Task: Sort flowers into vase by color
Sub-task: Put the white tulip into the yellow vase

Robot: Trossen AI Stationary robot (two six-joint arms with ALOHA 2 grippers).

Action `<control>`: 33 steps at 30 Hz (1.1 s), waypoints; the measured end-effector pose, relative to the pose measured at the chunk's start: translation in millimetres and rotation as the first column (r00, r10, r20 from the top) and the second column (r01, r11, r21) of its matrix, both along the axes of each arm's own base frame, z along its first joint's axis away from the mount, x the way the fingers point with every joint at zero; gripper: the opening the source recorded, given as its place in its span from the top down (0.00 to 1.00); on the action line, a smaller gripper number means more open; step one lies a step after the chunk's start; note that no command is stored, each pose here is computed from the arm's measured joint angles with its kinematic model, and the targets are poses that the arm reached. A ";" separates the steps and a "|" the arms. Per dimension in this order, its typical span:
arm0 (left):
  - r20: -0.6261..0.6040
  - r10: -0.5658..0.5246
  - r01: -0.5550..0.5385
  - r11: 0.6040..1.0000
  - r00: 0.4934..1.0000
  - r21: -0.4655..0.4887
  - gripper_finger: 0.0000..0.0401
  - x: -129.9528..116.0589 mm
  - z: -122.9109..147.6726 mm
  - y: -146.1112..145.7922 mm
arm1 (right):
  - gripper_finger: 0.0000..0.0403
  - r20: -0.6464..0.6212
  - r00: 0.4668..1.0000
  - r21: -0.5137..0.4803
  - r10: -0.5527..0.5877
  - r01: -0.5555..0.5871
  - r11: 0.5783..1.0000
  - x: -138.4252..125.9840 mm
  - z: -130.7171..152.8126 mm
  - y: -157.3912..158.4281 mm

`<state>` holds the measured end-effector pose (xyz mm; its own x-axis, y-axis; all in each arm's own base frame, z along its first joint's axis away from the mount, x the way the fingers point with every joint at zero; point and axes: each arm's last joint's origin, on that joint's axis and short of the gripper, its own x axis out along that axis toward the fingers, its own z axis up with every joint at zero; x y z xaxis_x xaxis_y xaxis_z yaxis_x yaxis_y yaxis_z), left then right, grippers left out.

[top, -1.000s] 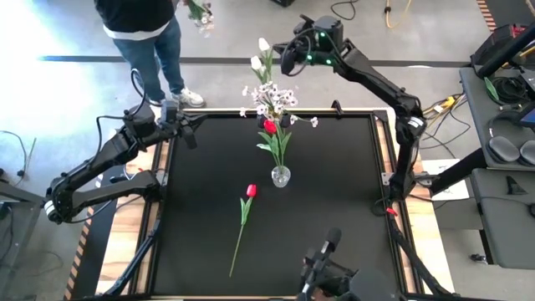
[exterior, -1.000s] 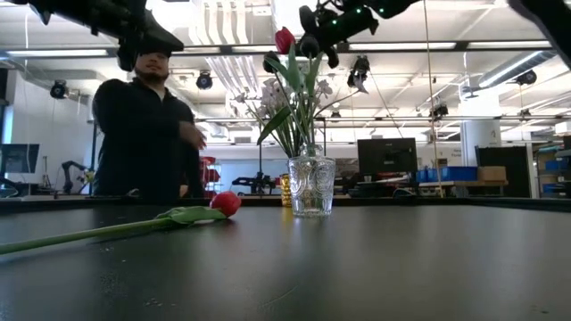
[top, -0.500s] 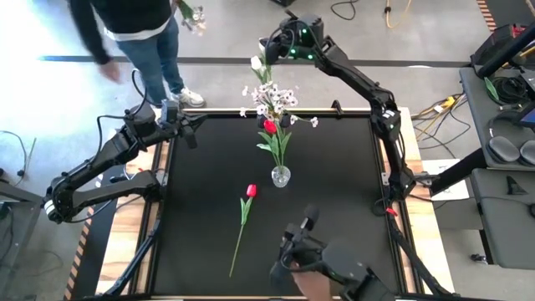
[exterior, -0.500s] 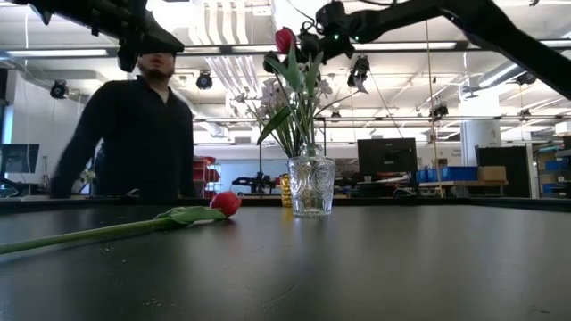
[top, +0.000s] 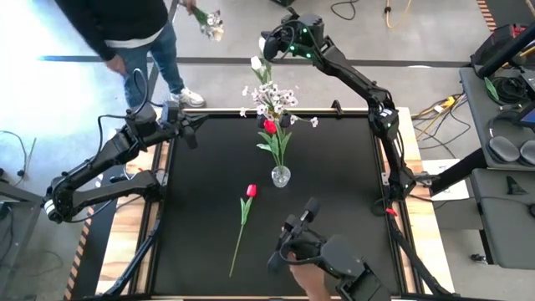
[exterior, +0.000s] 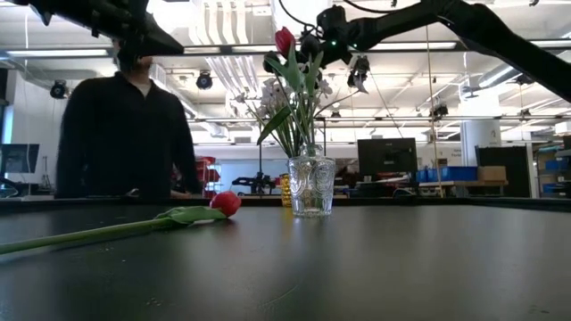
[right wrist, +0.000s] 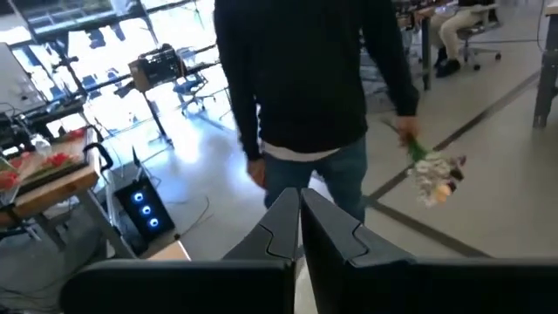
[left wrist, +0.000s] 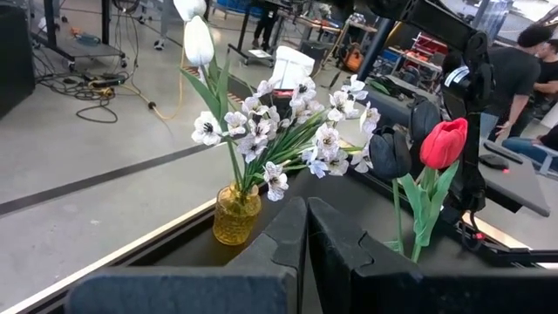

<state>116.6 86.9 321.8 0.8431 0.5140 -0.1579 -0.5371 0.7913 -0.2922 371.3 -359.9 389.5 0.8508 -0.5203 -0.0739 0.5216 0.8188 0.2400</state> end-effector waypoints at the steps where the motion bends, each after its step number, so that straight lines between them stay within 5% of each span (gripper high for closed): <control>1: -0.002 0.000 0.000 1.000 1.000 -0.001 1.00 0.3 -0.3 0.3 | 0.98 -0.001 1.000 0.001 -0.002 0.002 1.000 -0.6 -0.1 -0.7; 20: -0.012 0.000 -0.001 1.000 1.000 -0.010 1.00 3.0 -2.0 2.4 | 0.98 -0.204 0.979 0.203 0.020 0.022 0.979 -8.3 -23.2 4.8; 33: -0.013 0.001 -0.001 1.000 1.000 -0.016 1.00 3.5 -2.5 2.7 | 0.98 -0.039 0.996 -0.035 -0.079 0.078 0.996 -18.5 27.1 12.9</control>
<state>120.1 89.6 319.2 0.8405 0.5120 -0.1772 -0.5416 0.7863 -0.2973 352.8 -347.0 416.7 0.8038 -0.5884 -0.0882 0.5934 0.7820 0.1906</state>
